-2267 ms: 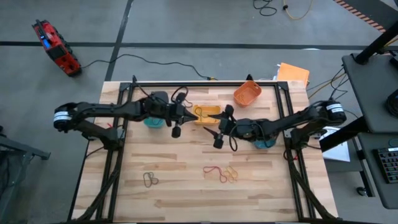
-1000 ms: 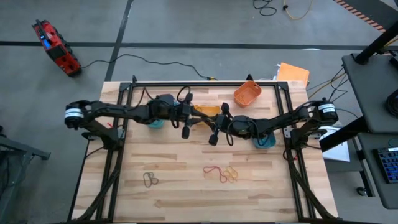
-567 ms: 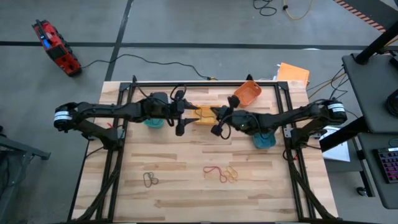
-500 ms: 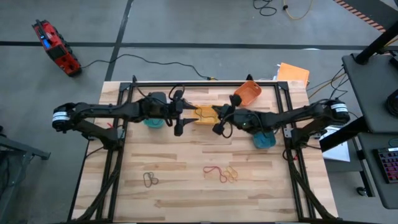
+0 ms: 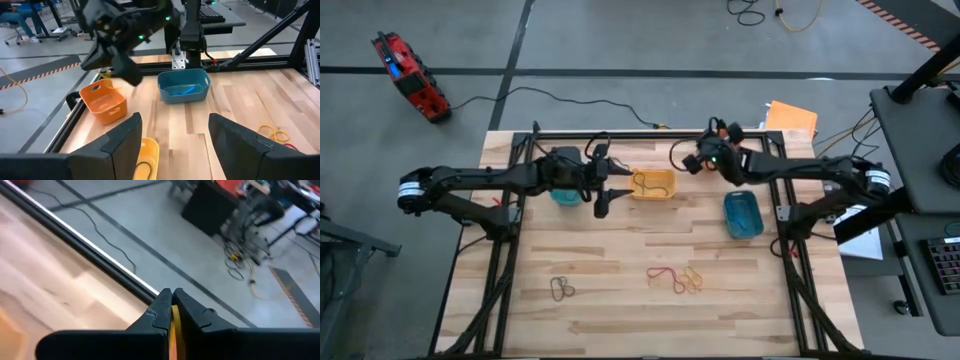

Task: Sort rubber bands into baskets
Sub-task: Put the yellow rubber band into the orange bin, then put the blue rubberband into the blue bin

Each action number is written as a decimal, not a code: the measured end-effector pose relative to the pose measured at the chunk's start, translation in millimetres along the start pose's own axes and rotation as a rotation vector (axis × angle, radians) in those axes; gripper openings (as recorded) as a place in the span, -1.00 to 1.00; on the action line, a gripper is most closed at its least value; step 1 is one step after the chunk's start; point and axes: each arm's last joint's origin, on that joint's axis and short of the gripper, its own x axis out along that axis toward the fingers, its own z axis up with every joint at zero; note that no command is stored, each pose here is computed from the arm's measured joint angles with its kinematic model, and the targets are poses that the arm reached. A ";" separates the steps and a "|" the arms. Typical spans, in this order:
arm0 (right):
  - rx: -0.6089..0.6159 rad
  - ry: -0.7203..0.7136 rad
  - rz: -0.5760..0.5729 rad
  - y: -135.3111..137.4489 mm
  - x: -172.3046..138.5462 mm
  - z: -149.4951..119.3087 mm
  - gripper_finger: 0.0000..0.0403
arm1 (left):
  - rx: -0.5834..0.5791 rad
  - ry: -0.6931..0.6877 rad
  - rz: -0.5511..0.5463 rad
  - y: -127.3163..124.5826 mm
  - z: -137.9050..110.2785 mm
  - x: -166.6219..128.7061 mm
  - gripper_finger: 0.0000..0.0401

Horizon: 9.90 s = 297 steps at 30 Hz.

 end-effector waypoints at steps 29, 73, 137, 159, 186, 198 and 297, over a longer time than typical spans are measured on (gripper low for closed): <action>0.063 0.266 -0.117 -27.0 68.5 -37.3 -0.96 | -0.019 0.061 -0.008 -0.4 -9.2 7.5 0.06; 0.130 0.228 0.468 -13.4 64.9 -28.2 -0.37 | -0.281 0.646 0.126 -6.2 -61.0 -11.8 0.06; 0.113 0.212 0.520 -19.6 50.8 -24.2 -0.30 | 0.003 0.948 0.292 111.0 -154.5 65.5 -0.94; 0.113 0.219 0.532 -15.6 48.4 -25.7 -0.27 | -0.072 0.645 0.291 81.4 -60.1 18.3 -1.00; -0.128 -0.370 1.060 64.5 -27.6 15.4 -0.08 | -0.022 0.203 0.088 4.6 10.9 9.7 -1.00; -0.091 -0.451 1.085 69.6 -37.9 22.0 0.12 | -0.003 0.078 0.059 -7.3 16.0 30.4 -1.00; -0.198 0.188 1.076 71.9 -39.0 -35.0 0.11 | 0.033 0.482 0.091 -46.0 -154.1 102.9 -0.12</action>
